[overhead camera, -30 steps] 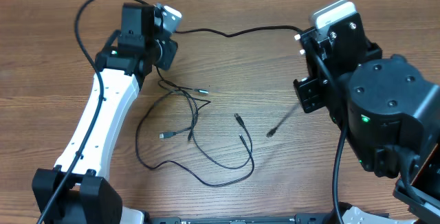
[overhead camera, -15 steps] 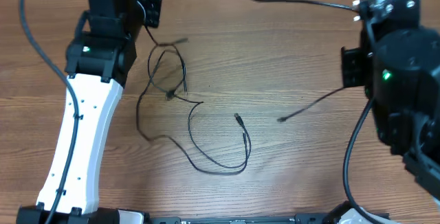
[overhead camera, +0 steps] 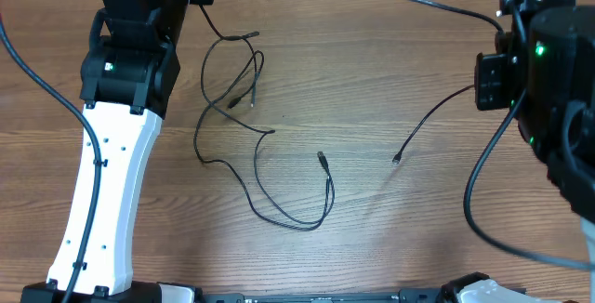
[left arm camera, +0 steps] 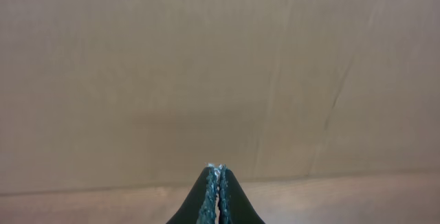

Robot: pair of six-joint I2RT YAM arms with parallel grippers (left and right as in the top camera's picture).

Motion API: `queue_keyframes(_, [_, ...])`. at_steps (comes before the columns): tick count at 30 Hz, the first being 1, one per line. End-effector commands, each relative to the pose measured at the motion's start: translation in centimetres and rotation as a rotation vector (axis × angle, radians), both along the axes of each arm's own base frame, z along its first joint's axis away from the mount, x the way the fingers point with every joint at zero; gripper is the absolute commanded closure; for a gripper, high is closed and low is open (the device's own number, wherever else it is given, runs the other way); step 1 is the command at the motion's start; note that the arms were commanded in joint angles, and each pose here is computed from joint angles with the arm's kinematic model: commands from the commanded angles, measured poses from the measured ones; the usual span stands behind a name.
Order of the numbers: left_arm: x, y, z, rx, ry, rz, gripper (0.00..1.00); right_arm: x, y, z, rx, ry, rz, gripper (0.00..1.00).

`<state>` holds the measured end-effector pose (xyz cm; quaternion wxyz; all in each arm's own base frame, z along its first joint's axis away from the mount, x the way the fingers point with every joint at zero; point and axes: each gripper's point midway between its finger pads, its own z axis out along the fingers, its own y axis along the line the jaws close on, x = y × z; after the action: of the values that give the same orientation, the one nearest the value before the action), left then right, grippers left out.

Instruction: Untangle cables

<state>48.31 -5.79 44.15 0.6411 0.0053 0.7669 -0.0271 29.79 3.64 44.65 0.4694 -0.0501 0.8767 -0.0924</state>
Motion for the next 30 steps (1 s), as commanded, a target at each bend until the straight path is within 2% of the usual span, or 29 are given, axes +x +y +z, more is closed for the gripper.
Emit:
queue_keyframes(1, [-1.1,2.4,4.2,-0.127,-0.117,0.098,0.96,1.0,-2.1,-1.4,0.016,0.049,-0.084,0.96])
queue_keyframes(6, [-2.6,2.1,6.4,-0.310,-0.169,0.085,0.96,2.6,-2.4,-3.5,0.050,0.119,-0.085,0.96])
queue_keyframes(8, [-3.9,0.7,6.4,-0.456,-0.119,0.009,0.96,3.1,-2.4,-4.0,0.062,0.136,-0.083,0.96])
queue_keyframes(10, [-5.4,-1.1,4.9,-0.519,-0.006,-0.067,0.96,3.2,-2.6,-4.1,0.064,0.140,-0.089,0.96])
queue_keyframes(11, [-6.1,-1.2,3.7,-0.526,0.054,-0.056,0.96,3.3,-2.7,-4.1,0.064,0.140,-0.091,0.96])
queue_keyframes(13, [-7.1,-0.2,0.7,-0.512,0.166,0.045,0.96,3.3,-2.7,-4.1,0.065,0.138,-0.091,0.96])
queue_keyframes(18, [-11.4,5.4,-6.7,-0.538,0.400,0.480,0.96,3.4,-2.7,-4.0,0.067,0.133,-0.090,0.96])
queue_keyframes(20, [-13.1,6.0,-8.7,-0.606,0.474,0.585,0.96,3.5,-2.4,-3.9,0.076,0.128,-0.079,0.96])
queue_keyframes(22, [-14.3,5.3,-10.1,-0.699,0.549,0.619,0.96,3.7,-2.0,-3.8,0.092,0.123,-0.061,0.96])
queue_keyframes(24, [-15.2,2.7,-11.2,-0.817,0.671,0.554,0.96,3.8,-1.7,-3.7,0.103,0.117,-0.049,0.96])
queue_keyframes(28, [-15.6,-1.8,-10.8,-1.023,0.811,0.397,0.96,3.8,-1.7,-3.7,0.102,0.119,-0.049,0.96])
queue_keyframes(30, [-15.6,-3.6,-10.1,-1.086,0.852,0.308,0.96,3.8,-1.7,-3.7,0.102,0.119,-0.049,0.96])
